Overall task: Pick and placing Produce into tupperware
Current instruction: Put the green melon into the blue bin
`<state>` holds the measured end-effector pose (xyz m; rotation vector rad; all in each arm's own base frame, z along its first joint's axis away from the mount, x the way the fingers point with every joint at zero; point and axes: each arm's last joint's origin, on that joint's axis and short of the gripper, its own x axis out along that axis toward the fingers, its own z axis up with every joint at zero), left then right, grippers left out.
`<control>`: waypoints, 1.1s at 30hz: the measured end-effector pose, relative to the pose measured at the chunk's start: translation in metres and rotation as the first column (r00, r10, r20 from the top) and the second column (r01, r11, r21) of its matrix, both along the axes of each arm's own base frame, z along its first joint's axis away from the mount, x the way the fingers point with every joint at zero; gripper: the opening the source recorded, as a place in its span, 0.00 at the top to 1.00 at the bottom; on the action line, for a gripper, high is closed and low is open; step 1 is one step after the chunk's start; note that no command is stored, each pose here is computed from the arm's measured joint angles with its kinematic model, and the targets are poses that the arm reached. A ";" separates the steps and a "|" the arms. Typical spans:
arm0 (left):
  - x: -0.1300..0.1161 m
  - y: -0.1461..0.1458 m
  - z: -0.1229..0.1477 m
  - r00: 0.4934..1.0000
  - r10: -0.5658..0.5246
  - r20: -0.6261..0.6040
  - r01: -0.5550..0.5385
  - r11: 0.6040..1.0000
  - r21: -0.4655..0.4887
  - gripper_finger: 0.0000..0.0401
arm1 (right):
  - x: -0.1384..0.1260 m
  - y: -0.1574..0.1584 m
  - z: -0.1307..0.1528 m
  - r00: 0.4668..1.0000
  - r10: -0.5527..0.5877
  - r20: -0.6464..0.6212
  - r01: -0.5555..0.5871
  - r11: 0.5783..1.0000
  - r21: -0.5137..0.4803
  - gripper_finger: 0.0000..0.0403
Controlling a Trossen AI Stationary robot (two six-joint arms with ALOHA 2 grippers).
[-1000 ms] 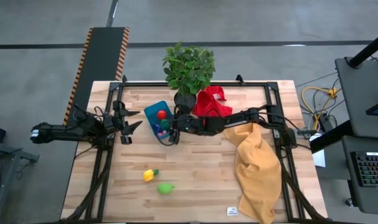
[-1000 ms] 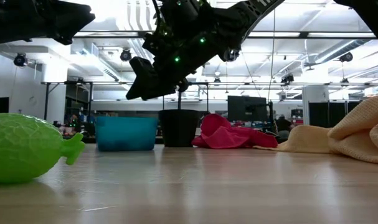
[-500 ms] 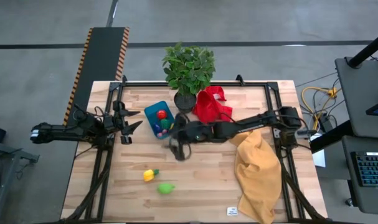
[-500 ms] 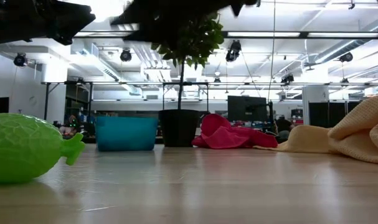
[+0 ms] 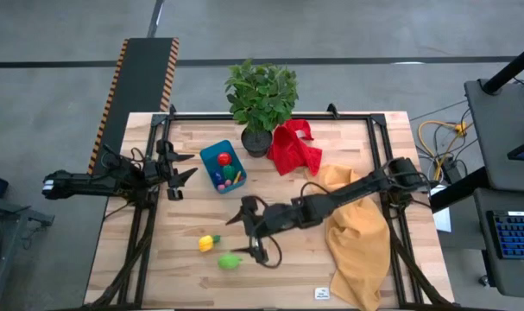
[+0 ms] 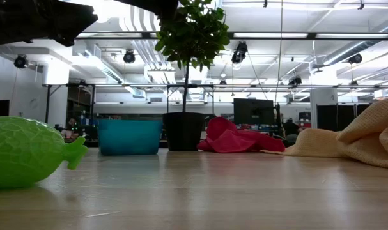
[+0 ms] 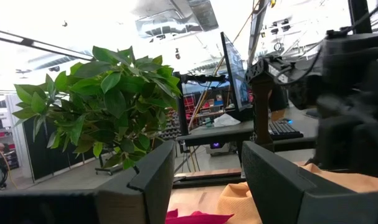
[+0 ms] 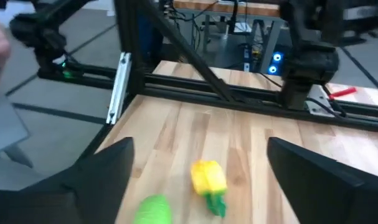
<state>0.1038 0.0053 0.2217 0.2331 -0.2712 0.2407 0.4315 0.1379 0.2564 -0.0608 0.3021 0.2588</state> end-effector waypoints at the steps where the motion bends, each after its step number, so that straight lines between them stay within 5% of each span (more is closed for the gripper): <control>1: 0.000 0.000 0.000 1.000 0.000 0.001 0.000 1.000 0.000 0.57 | -0.001 0.003 0.000 1.000 0.010 0.003 -0.010 1.000 -0.012 0.07; 8: 0.000 0.000 0.000 1.000 0.000 0.004 0.000 1.000 0.000 0.57 | -0.003 0.022 -0.005 0.999 0.045 0.021 -0.045 0.999 -0.001 0.05; 13: -0.001 0.000 0.001 1.000 -0.005 0.008 0.005 1.000 0.000 0.57 | 0.006 0.037 -0.039 0.997 0.077 0.019 -0.077 0.997 -0.031 0.05; 19: -0.002 -0.001 0.001 1.000 -0.025 0.015 0.025 1.000 0.007 0.57 | 0.010 0.035 -0.047 1.000 -0.005 -0.007 0.005 1.000 0.026 0.05; 33: -0.002 -0.001 0.001 1.000 -0.026 0.015 0.026 1.000 0.007 0.57 | 0.021 0.042 -0.090 1.000 0.001 -0.014 -0.001 0.999 0.032 0.05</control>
